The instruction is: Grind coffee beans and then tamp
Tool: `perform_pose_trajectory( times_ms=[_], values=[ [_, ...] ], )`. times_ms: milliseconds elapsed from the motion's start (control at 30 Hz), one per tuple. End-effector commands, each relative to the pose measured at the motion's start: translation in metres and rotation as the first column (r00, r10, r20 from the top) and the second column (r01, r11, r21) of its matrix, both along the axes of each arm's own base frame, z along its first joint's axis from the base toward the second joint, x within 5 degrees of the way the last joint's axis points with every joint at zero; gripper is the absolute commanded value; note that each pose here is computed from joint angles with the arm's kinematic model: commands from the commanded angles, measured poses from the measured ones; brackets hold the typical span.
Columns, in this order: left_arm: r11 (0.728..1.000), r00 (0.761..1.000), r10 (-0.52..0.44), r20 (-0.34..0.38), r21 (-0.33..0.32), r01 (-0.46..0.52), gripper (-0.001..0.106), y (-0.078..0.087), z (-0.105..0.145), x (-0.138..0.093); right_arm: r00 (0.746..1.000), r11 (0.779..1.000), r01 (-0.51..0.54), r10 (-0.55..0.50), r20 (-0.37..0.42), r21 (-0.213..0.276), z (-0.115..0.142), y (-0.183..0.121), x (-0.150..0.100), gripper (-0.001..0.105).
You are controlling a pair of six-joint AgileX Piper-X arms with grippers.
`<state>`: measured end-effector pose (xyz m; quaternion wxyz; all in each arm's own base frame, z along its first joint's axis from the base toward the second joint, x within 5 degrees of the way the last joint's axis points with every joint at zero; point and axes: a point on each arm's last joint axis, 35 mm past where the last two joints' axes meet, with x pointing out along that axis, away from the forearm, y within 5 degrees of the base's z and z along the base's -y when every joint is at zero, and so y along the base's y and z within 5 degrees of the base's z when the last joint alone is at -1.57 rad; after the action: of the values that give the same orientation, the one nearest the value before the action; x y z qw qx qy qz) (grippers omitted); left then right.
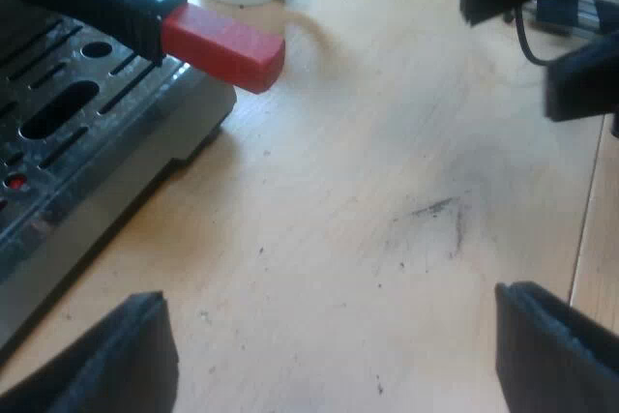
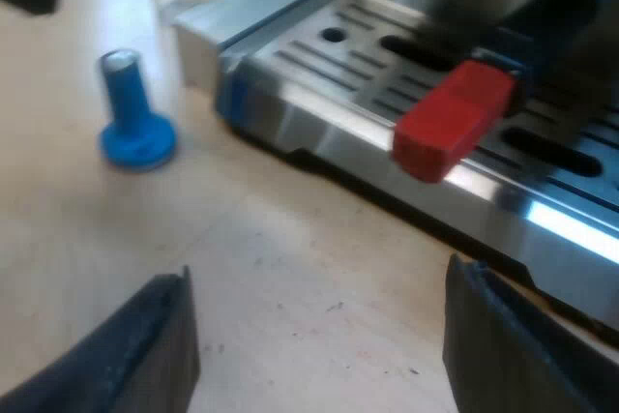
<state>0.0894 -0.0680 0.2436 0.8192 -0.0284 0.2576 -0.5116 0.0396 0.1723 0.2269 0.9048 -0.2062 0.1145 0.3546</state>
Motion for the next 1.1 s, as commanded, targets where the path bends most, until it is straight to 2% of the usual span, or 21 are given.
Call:
perform_pose_trajectory(
  times_ms=[33,67,233,333,467,667,967,1000,1100],
  values=[
    [0.999,0.999,-0.027,0.041,-0.03,0.028,0.071,-0.002,0.0,0.001,0.992,0.991,0.121,-0.122,0.019,0.051,-0.004,0.008,0.003,0.054],
    [0.999,0.999,-0.029,0.045,-0.033,0.03,0.071,-0.002,0.0,0.001,0.99,0.989,0.137,-0.139,0.025,0.049,-0.005,0.009,0.004,0.053],
    [0.999,0.998,-0.031,0.047,-0.035,0.033,0.071,-0.002,-0.004,0.002,0.982,0.979,0.185,-0.188,0.026,0.091,-0.017,0.026,0.006,0.029],
    [0.998,0.998,-0.038,0.045,-0.038,0.04,0.071,-0.002,-0.004,0.001,0.978,0.974,0.201,-0.206,0.033,0.108,-0.022,0.034,0.007,0.022],
    [0.996,0.997,-0.069,0.045,-0.056,0.072,0.071,-0.003,-0.005,0.001,0.975,0.97,0.212,-0.218,0.038,0.12,-0.029,0.041,0.008,0.022],
    [0.995,0.996,-0.071,0.057,-0.062,0.075,0.071,-0.003,-0.003,0.001,0.967,0.966,0.242,-0.248,0.06,0.088,-0.045,0.05,0.01,0.022],
    [0.993,0.994,-0.09,0.054,-0.07,0.094,0.071,-0.003,-0.003,0.0,0.947,0.947,0.3,-0.31,0.088,0.112,-0.054,0.057,0.012,0.022],
    [0.993,0.994,-0.09,0.054,-0.07,0.094,0.071,-0.003,-0.003,0.0,0.942,0.941,0.311,-0.324,0.09,0.131,-0.057,0.06,0.012,0.022],
    [0.993,0.995,-0.09,0.051,-0.07,0.094,0.071,-0.003,-0.004,0.0,0.94,0.94,0.314,-0.328,0.094,0.137,-0.058,0.061,0.013,0.022]
  ],
)
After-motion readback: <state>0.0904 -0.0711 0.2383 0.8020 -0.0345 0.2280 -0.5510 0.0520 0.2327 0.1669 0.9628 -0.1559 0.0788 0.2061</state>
